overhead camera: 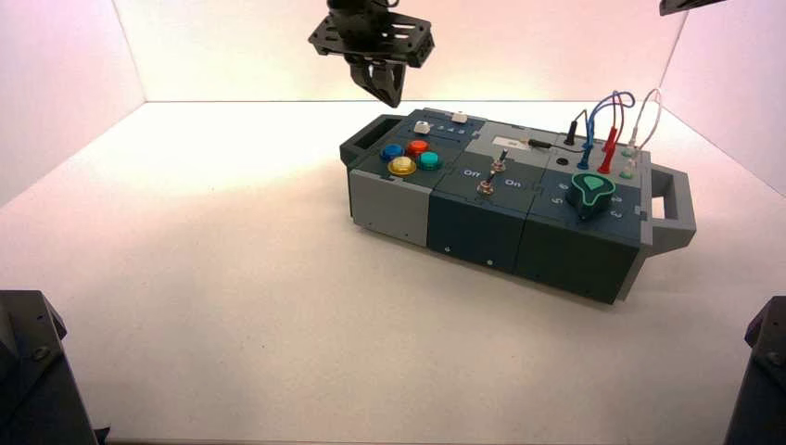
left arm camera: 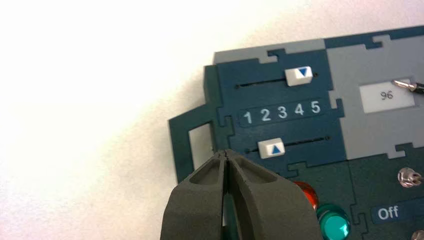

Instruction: Move the bottom slider to position 4.

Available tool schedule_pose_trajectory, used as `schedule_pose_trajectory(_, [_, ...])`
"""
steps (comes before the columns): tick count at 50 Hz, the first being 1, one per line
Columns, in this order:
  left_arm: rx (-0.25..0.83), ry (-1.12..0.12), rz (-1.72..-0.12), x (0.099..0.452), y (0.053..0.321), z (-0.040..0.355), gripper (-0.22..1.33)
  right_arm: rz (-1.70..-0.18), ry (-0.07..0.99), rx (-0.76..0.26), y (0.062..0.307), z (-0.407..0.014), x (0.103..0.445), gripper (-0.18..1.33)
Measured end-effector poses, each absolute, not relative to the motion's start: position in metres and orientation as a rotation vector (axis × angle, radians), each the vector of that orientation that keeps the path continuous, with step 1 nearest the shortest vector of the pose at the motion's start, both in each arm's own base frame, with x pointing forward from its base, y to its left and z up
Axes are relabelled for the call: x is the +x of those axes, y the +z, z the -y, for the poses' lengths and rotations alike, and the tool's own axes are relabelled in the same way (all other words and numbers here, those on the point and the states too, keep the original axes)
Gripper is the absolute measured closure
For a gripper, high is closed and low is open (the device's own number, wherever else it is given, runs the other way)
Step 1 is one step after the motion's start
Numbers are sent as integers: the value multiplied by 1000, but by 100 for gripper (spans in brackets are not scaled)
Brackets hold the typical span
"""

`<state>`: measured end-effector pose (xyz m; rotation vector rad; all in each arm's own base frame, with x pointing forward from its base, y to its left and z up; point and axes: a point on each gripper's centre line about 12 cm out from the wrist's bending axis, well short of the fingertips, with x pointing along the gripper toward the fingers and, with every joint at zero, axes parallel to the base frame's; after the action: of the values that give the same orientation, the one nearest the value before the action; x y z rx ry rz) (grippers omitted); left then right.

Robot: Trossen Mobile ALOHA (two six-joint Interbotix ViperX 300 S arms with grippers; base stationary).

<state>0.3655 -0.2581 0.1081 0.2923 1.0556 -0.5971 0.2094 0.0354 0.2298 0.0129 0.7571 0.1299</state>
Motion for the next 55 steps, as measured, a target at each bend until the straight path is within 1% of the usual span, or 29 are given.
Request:
schedule_pose_trajectory(16, [310, -624, -1057, 360, 104, 271, 127, -760, 130, 13, 229, -35, 209, 129])
schedule_pose_trajectory(31, [314, -620, -1080, 360, 94, 271, 127, -760, 130, 13, 229, -35, 209, 129])
schedule_pose_trajectory(45, [317, -624, -1075, 360, 95, 273, 127, -762, 130, 13, 229, -35, 210, 129])
schedule_pose_trajectory(55, [317, -624, -1083, 361, 90, 274, 127, -760, 130, 13, 229, -35, 210, 129])
